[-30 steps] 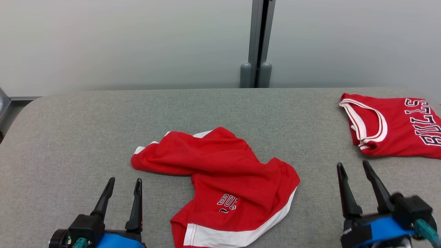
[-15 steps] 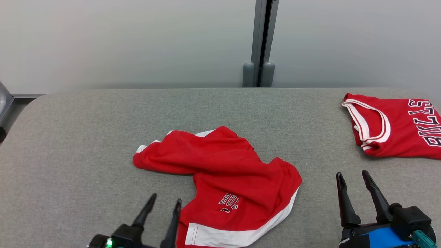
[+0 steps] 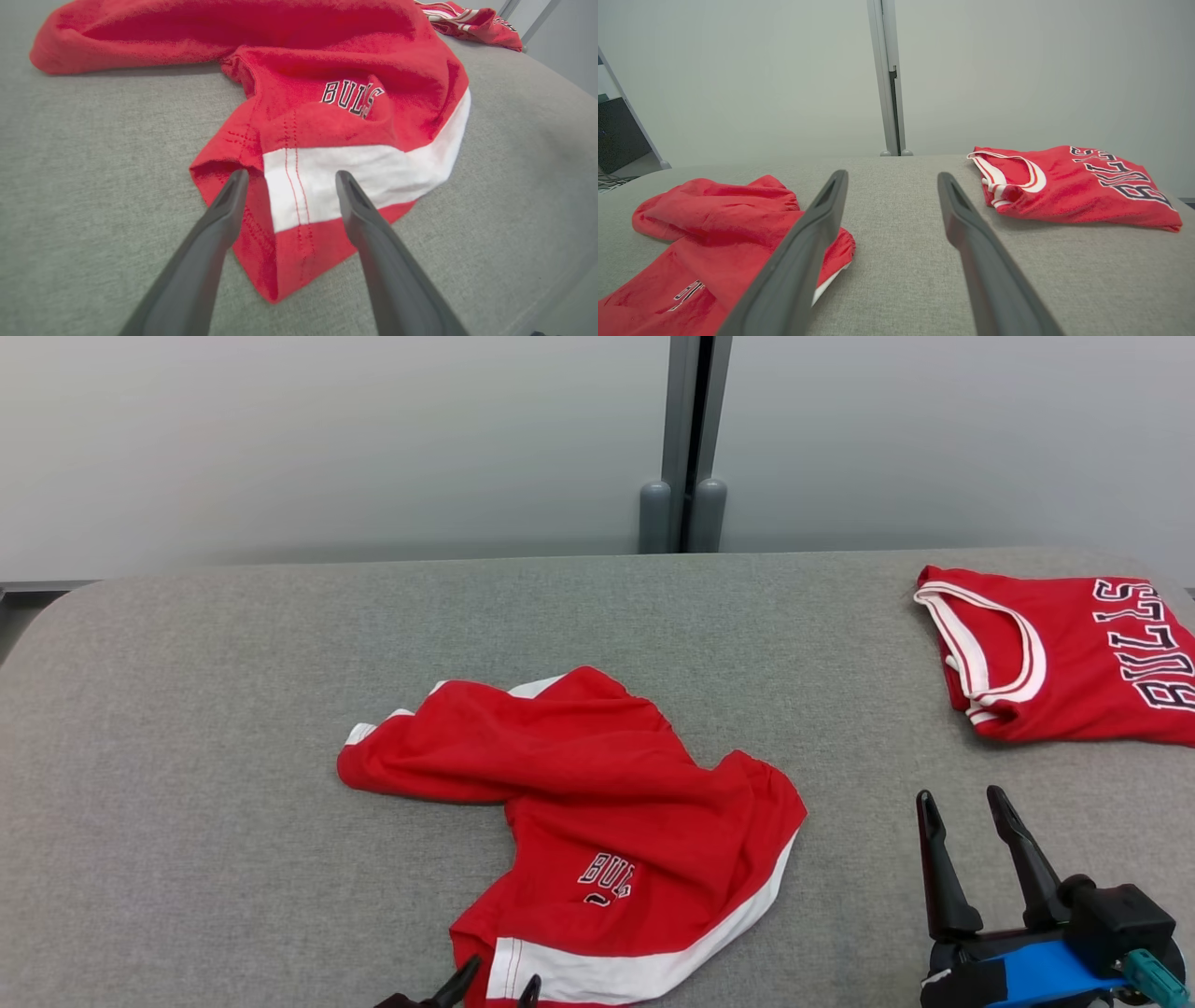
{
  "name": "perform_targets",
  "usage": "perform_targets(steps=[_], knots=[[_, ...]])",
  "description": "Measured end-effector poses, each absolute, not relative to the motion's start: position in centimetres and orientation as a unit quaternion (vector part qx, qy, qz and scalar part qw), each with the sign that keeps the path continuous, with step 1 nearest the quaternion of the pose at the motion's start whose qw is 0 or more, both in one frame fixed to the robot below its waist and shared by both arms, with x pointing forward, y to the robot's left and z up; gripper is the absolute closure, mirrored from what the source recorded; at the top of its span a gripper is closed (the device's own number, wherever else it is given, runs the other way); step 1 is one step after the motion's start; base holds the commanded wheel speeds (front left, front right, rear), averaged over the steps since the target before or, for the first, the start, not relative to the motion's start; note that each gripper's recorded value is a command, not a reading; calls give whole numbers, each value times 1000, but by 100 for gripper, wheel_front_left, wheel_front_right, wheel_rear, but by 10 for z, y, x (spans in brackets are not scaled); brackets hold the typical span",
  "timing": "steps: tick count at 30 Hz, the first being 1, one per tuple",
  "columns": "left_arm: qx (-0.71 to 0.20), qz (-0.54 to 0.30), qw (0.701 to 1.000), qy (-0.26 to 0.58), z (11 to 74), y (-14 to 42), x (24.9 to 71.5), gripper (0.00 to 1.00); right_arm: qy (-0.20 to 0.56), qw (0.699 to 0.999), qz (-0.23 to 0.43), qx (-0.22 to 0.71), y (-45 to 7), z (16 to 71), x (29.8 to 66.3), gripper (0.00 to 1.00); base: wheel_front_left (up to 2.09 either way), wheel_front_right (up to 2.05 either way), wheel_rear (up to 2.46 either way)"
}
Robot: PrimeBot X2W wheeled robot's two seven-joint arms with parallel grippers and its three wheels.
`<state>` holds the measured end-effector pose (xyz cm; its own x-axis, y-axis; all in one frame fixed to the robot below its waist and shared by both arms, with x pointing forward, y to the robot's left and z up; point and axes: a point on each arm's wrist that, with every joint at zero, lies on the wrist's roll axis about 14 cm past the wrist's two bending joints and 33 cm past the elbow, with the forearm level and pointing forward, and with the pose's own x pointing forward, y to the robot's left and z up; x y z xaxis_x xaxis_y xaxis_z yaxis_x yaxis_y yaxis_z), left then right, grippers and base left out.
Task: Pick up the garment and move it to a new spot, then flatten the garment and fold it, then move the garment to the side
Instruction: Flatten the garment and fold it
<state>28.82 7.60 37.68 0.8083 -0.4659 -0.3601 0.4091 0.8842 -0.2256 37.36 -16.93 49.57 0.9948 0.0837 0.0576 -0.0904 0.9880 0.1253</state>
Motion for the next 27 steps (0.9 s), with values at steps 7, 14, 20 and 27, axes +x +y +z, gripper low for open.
perform_targets(steps=[7,14,20,27], knots=[[-71,-252,935,239,362,62,281,0,-17,997,35,65,-175,490,372,0,0,0,0],[-88,-256,935,229,368,54,290,100,-14,997,35,66,-174,488,372,0,0,0,0],[-94,-207,950,212,372,83,303,100,-9,997,41,68,-170,485,375,0,0,0,0],[-66,-121,974,180,386,151,315,100,13,996,49,74,-163,471,376,0,0,0,0]])
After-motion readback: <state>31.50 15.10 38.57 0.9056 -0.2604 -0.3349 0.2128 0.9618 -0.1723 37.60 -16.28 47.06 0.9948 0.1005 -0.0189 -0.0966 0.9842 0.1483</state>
